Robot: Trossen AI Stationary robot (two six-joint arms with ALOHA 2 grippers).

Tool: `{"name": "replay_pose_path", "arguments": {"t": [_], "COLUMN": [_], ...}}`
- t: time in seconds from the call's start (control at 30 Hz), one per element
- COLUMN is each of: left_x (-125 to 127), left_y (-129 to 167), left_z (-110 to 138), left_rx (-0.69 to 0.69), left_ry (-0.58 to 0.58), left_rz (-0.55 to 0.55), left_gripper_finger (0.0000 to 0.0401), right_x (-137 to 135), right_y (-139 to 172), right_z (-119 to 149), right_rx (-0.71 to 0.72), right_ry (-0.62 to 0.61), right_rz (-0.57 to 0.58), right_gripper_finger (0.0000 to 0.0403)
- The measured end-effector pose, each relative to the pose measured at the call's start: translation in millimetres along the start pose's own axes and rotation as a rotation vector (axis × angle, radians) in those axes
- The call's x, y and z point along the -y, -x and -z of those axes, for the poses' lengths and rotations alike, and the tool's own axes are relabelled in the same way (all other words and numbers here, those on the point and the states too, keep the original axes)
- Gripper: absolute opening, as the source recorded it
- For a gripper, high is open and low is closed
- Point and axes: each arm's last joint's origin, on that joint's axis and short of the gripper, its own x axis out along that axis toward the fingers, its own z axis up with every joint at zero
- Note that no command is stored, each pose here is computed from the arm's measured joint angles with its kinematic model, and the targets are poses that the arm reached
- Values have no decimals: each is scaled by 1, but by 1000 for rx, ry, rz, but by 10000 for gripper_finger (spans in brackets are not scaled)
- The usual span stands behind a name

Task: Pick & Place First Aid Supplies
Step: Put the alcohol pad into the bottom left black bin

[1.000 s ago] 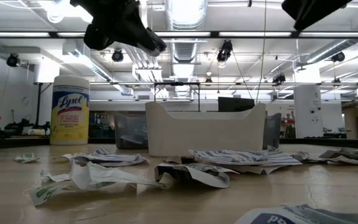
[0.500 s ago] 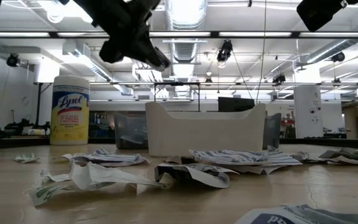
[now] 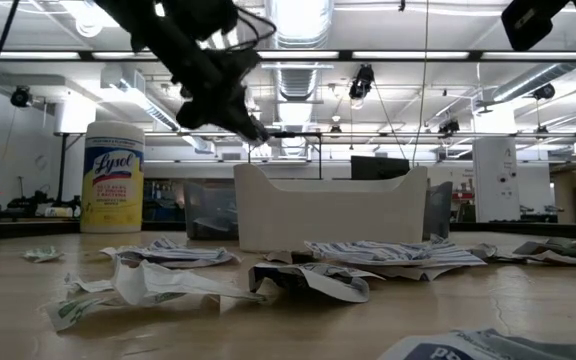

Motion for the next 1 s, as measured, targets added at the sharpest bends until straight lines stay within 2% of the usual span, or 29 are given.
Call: {"name": "replay_pose_path", "arguments": {"t": [0.23, 0.47, 0.77, 1.0], "left_x": [-21, -28, -25, -26], "left_y": [-35, -67, -97, -121], "left_z": [5, 2, -18, -27], "left_rx": [-110, -197, -279, -324], "left_ry": [16, 15, -36, -46], "left_rz": [-31, -23, -30, 19], "left_gripper_finger": [0, 0, 0, 0], "right_x": [7, 12, 18, 18], "right_y": [16, 25, 26, 25], "right_z": [10, 18, 25, 26], "right_rx": [76, 121, 150, 147], "right_ry": [-37, -62, -68, -67], "right_rz": [-17, -25, 125, 131], "right_gripper_finger": [61, 61, 61, 61]}}
